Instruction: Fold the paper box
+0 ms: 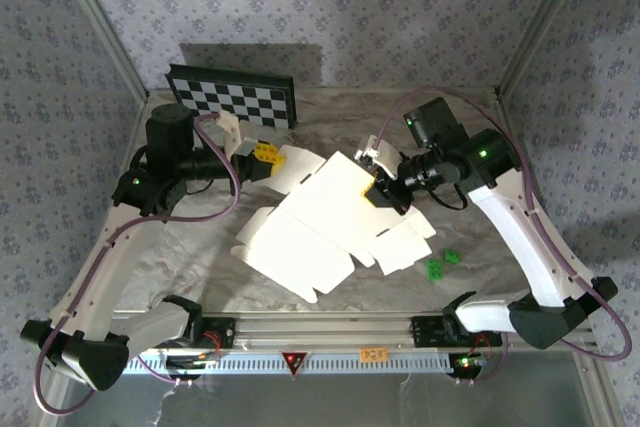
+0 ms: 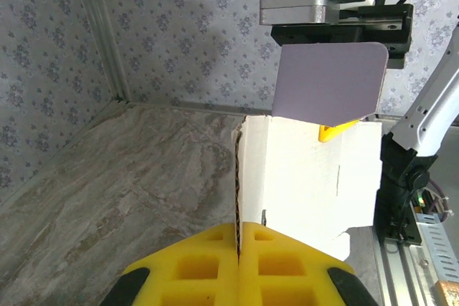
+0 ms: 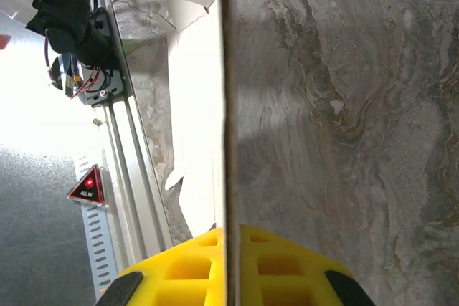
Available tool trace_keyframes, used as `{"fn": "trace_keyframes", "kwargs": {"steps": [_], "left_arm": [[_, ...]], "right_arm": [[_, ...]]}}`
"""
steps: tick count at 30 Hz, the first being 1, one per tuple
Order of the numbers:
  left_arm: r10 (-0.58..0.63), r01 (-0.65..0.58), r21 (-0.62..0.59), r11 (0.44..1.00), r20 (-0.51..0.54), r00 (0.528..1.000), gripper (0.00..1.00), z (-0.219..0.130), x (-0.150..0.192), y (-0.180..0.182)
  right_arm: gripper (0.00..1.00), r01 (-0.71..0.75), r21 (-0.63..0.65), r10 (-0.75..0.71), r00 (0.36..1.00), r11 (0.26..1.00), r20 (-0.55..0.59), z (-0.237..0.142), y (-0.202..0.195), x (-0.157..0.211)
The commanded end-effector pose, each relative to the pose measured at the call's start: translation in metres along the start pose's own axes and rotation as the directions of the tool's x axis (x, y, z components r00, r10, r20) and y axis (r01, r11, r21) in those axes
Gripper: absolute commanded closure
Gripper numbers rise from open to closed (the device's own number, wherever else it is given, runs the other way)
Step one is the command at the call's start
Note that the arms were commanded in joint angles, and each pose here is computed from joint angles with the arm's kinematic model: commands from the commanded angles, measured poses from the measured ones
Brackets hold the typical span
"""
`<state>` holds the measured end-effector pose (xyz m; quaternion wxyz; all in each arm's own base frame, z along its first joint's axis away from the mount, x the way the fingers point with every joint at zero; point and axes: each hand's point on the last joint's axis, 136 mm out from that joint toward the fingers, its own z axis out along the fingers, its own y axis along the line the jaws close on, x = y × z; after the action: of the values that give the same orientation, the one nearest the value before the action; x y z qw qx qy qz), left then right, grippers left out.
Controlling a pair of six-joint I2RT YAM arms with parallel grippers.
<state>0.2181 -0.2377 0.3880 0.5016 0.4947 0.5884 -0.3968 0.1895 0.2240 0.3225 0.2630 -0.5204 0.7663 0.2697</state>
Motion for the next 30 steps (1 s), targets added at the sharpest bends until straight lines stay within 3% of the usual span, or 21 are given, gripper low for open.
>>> {"fn": "trace_keyframes", "kwargs": {"steps": [1, 3, 5, 7, 10, 14, 20, 26, 30], "left_arm": [[0.043, -0.042, -0.022, 0.999, 0.035, 0.998, 0.96, -0.003, -0.012, -0.001], [0.034, -0.031, -0.06, 0.998, 0.038, 0.999, 0.76, -0.003, -0.013, 0.006], [0.027, -0.023, -0.086, 0.996, 0.047, 0.999, 0.63, -0.003, -0.013, 0.011], [0.009, -0.001, -0.107, 0.994, 0.072, 0.997, 0.39, -0.003, -0.016, 0.016], [-0.027, 0.042, -0.13, 0.991, 0.112, 0.993, 0.22, -0.001, -0.019, 0.022], [-0.09, 0.114, -0.186, 0.976, 0.132, 0.987, 0.21, 0.002, -0.014, 0.036], [-0.262, 0.293, -0.348, 0.891, 0.132, 0.956, 0.21, 0.004, 0.017, 0.073], [-0.445, 0.483, -0.39, 0.784, 0.19, 0.875, 0.21, 0.013, 0.048, 0.098], [-0.564, 0.591, -0.399, 0.701, 0.197, 0.802, 0.26, 0.023, 0.08, 0.108]], "right_arm": [[1.0, -0.007, -0.019, 0.007, 1.0, 1.0, 0.013, -0.001, 0.006, -0.001], [1.0, -0.022, -0.013, 0.022, 0.999, 1.0, 0.03, -0.001, 0.003, -0.003], [1.0, -0.048, -0.009, 0.048, 0.997, 0.999, 0.054, 0.0, -0.002, -0.006], [1.0, -0.082, -0.012, 0.083, 0.993, 0.997, 0.083, 0.002, -0.007, -0.01], [1.0, -0.158, -0.01, 0.158, 0.977, 0.987, 0.144, 0.006, -0.02, -0.02], [1.0, -0.317, -0.035, 0.316, 0.92, 0.948, 0.231, 0.018, -0.047, -0.027], [1.0, -0.584, -0.11, 0.588, 0.755, 0.805, 0.291, 0.038, -0.09, -0.019], [1.0, -0.809, -0.157, 0.814, 0.519, 0.566, 0.261, 0.072, -0.131, 0.015], [1.0, -0.858, -0.188, 0.872, 0.438, 0.478, 0.221, 0.093, -0.14, 0.034]]}}
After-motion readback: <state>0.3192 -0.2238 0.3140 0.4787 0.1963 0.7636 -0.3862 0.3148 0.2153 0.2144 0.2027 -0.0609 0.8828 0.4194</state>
